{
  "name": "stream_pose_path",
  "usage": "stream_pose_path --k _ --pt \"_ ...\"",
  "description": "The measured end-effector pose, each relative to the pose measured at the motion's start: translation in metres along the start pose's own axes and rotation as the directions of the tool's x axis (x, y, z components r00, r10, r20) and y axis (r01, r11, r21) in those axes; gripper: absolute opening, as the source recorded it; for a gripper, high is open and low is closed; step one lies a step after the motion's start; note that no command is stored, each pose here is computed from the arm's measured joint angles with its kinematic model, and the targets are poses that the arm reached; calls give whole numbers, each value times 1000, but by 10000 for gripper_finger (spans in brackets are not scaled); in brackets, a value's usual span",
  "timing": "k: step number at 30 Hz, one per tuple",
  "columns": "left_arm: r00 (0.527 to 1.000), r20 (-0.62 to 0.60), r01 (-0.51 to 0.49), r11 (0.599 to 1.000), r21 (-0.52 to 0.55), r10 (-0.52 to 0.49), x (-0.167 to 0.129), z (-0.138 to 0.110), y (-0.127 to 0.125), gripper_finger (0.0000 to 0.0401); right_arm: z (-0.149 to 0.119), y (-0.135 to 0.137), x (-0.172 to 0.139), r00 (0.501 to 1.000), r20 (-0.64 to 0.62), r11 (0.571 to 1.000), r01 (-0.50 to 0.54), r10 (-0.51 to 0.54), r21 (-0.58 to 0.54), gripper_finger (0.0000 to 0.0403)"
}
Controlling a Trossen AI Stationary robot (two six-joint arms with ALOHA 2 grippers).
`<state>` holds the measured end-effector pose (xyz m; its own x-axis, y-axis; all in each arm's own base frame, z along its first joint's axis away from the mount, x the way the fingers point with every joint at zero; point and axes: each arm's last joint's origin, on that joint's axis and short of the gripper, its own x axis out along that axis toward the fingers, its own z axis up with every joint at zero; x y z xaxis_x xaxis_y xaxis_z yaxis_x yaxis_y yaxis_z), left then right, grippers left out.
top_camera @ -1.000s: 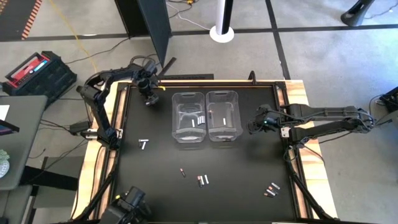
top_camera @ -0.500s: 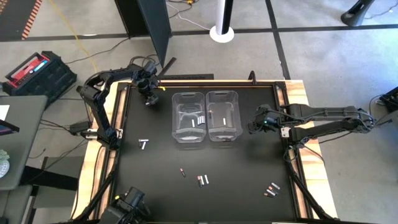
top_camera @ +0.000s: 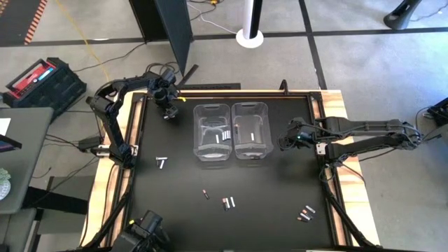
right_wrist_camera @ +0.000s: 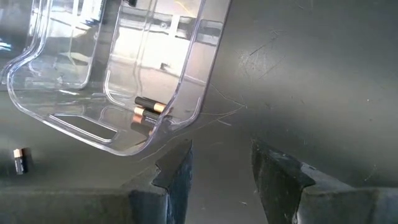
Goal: Sort batteries
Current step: Put the black battery into the right transparent bin
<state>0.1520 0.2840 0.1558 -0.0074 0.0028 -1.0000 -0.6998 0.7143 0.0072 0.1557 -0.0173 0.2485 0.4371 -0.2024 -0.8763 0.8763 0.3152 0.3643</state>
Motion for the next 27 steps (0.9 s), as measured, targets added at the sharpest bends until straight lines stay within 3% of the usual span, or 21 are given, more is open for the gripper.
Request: stream_pose_path --k 19,27 --pt "998 58 -12 1000 7 11 -17 -3 -1 185 0 0 0 1000 0 1000 0 0 -4 179" --pt "994 79 -72 997 -22 73 -20 -3 5 185 0 0 0 1000 -1 1000 0 0 0 179"
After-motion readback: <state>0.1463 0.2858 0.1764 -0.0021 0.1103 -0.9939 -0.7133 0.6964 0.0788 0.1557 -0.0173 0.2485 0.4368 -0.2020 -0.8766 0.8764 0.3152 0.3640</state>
